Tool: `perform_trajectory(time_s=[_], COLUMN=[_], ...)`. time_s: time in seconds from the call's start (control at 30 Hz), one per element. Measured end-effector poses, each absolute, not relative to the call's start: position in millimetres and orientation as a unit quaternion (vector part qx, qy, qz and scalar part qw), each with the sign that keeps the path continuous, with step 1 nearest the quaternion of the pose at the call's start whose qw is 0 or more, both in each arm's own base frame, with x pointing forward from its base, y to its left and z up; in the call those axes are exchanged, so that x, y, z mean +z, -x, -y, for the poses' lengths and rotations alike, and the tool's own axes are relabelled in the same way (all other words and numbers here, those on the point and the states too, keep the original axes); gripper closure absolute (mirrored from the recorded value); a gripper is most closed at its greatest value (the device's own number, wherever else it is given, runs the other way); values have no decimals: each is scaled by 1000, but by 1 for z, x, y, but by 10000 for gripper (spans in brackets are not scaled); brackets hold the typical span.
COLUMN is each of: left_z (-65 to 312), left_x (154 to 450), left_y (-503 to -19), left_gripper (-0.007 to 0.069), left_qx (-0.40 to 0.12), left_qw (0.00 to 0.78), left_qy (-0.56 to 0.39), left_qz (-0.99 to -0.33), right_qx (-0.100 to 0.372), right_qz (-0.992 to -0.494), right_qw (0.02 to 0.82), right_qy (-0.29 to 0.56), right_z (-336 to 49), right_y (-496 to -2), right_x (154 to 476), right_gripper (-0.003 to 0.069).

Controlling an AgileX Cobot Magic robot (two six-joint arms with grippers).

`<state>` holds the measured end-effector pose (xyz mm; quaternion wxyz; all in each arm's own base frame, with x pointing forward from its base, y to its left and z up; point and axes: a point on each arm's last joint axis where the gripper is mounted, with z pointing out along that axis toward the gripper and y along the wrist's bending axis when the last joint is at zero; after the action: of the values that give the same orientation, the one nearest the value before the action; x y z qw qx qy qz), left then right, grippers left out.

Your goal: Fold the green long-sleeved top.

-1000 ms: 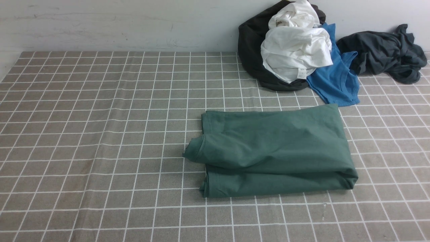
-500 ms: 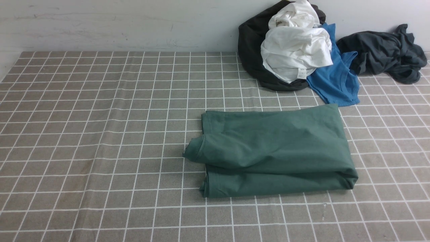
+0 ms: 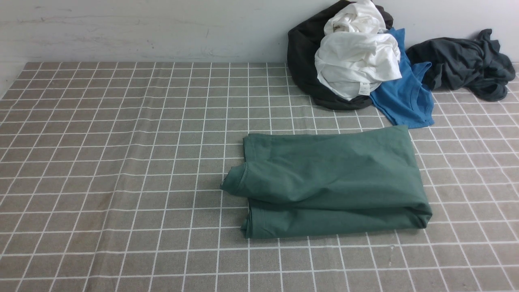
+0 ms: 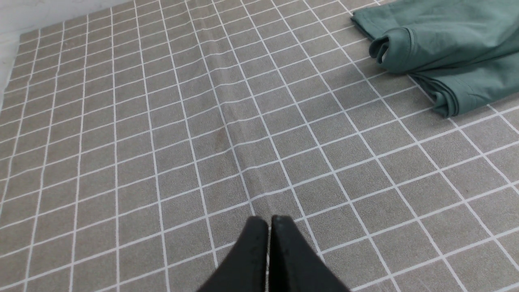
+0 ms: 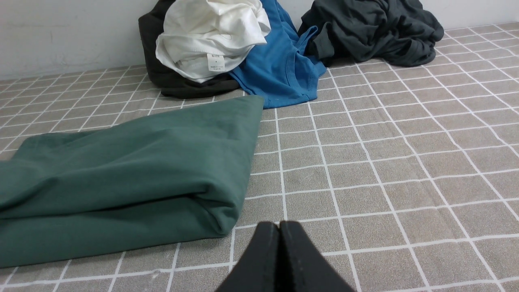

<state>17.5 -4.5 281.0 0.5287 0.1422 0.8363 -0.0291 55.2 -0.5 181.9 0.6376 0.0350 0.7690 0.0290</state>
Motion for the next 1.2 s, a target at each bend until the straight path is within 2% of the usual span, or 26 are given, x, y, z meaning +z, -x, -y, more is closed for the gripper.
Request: perform_trajectory(time_s=[0.17,0.33,0.43,0.57,0.7,1.2], left_z=[8,3,-1,-3,-2,-2], left_x=[276,246,215,182,172,172], left_y=[-27,-48,-53,-55,-53,-53], left_gripper=[633,633,633,633,633,633], left_qx=[-44,4,26,19,6,10], left_qw=[579,669,670,638,599,599], left_qy=[-117,-41,-10,23,34,34], left_qz=[-806,-742,-741,-770,-800,-800], right_qx=[29,29,29,28,28,28], right_qz=[-769,-769,-769,-769,-769,-769], right_qw=[638,638,638,637,637,637], right_qy=[-35,-35,-35,-34,-34,-34], right_z=[1,1,1,1,1,1], right_y=[-55,-55,-55,-55,-55,-55], right_x=[182,182,182,182,182,182], right_gripper=[673,673,673,673,673,673])
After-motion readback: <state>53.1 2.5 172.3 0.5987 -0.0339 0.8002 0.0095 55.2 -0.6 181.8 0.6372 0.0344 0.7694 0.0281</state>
